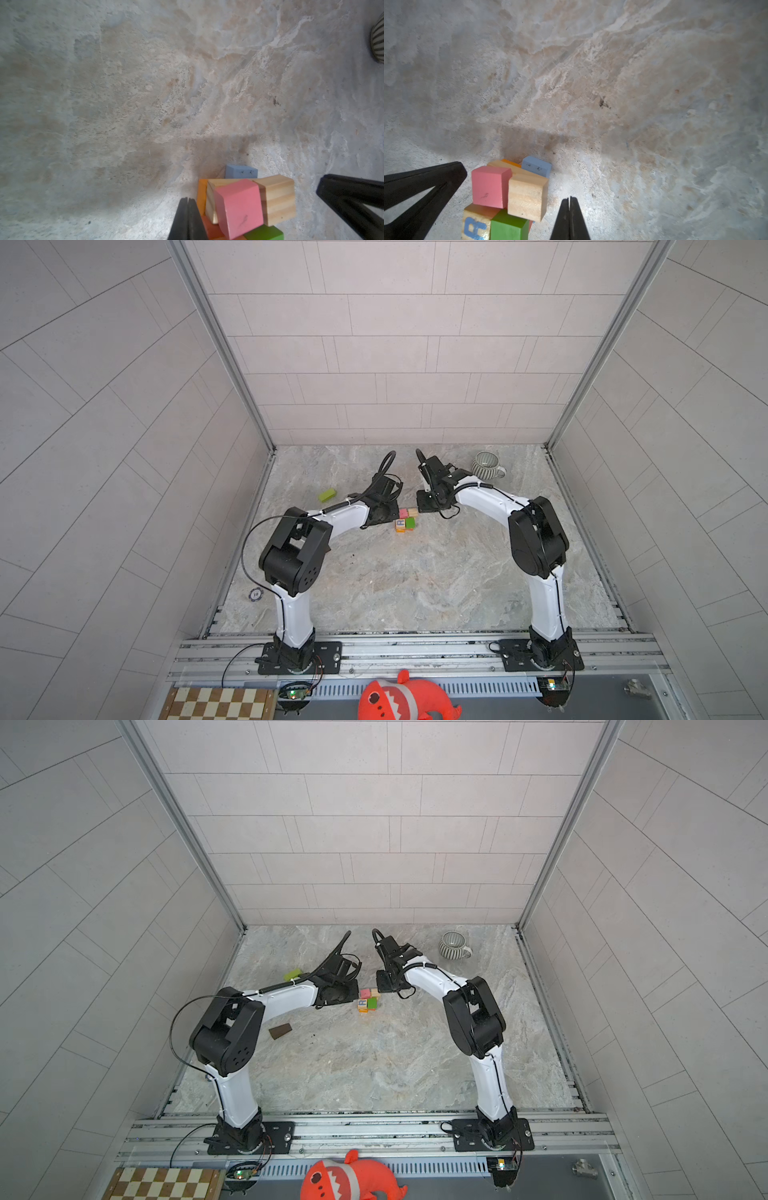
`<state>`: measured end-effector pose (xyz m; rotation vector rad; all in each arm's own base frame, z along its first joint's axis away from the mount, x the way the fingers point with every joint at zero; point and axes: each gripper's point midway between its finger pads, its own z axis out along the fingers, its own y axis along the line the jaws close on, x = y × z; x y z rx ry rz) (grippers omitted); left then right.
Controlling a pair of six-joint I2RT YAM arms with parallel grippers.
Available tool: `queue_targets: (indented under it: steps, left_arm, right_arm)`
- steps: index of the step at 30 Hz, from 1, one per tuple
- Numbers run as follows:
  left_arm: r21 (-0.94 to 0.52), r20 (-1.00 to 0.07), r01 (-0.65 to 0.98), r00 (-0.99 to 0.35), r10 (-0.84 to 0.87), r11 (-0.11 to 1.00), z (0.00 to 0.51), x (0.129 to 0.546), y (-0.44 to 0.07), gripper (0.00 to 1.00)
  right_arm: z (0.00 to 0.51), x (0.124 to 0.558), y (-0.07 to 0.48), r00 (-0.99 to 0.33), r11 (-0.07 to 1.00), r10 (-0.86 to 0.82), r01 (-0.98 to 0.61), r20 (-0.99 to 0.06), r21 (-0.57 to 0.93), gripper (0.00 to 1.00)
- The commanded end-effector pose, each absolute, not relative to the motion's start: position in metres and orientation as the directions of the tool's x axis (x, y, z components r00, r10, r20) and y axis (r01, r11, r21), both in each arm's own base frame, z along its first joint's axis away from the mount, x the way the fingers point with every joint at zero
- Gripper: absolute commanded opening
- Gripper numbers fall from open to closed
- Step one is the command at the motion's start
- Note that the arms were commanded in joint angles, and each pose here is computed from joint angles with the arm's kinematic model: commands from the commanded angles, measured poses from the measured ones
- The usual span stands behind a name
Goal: Build the wood block tower
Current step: 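Raise both grippers away from the block pile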
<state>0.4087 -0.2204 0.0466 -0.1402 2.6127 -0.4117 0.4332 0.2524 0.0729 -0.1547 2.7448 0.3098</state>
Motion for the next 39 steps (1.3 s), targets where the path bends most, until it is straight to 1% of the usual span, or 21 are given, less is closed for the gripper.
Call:
queue_targets:
  steps: [1,15,27,32,35,37,39]
  left_arm:
    - [-0.305,-0.462,-0.020,-0.871,-0.167,0.952,0.050,0.415,-0.220,0.00]
    - [-0.320,-0.455,-0.016,-0.874,-0.168,0.947,0.049,0.416,-0.225,0.00]
    - [-0.330,-0.458,-0.015,-0.872,-0.174,0.944,0.053,0.416,-0.226,0.00]
    - [-0.327,-0.459,-0.017,-0.871,-0.175,0.945,0.055,0.416,-0.225,0.00]
    - [-0.328,-0.462,-0.020,-0.869,-0.179,0.944,0.061,0.415,-0.223,0.04]
    - [-0.329,-0.467,-0.027,-0.864,-0.187,0.944,0.070,0.414,-0.221,0.10]
    - [-0.303,-0.487,-0.041,-0.852,-0.191,0.952,0.083,0.413,-0.211,0.17]
  right_arm:
    - [0.068,0.430,0.256,-0.929,0.974,-0.093,-0.160,-0.359,0.162,0.05]
    - [0.063,0.427,0.276,-0.935,0.958,-0.091,-0.176,-0.343,0.228,0.05]
    - [0.068,0.423,0.281,-0.935,0.948,-0.076,-0.175,-0.346,0.265,0.05]
    - [0.072,0.425,0.276,-0.933,0.953,-0.071,-0.168,-0.354,0.252,0.05]
    - [0.078,0.429,0.269,-0.929,0.955,-0.053,-0.154,-0.366,0.253,0.06]
    - [0.084,0.432,0.266,-0.925,0.954,-0.043,-0.149,-0.377,0.258,0.07]
    - [0.099,0.434,0.261,-0.916,0.952,-0.031,-0.150,-0.400,0.269,0.08]
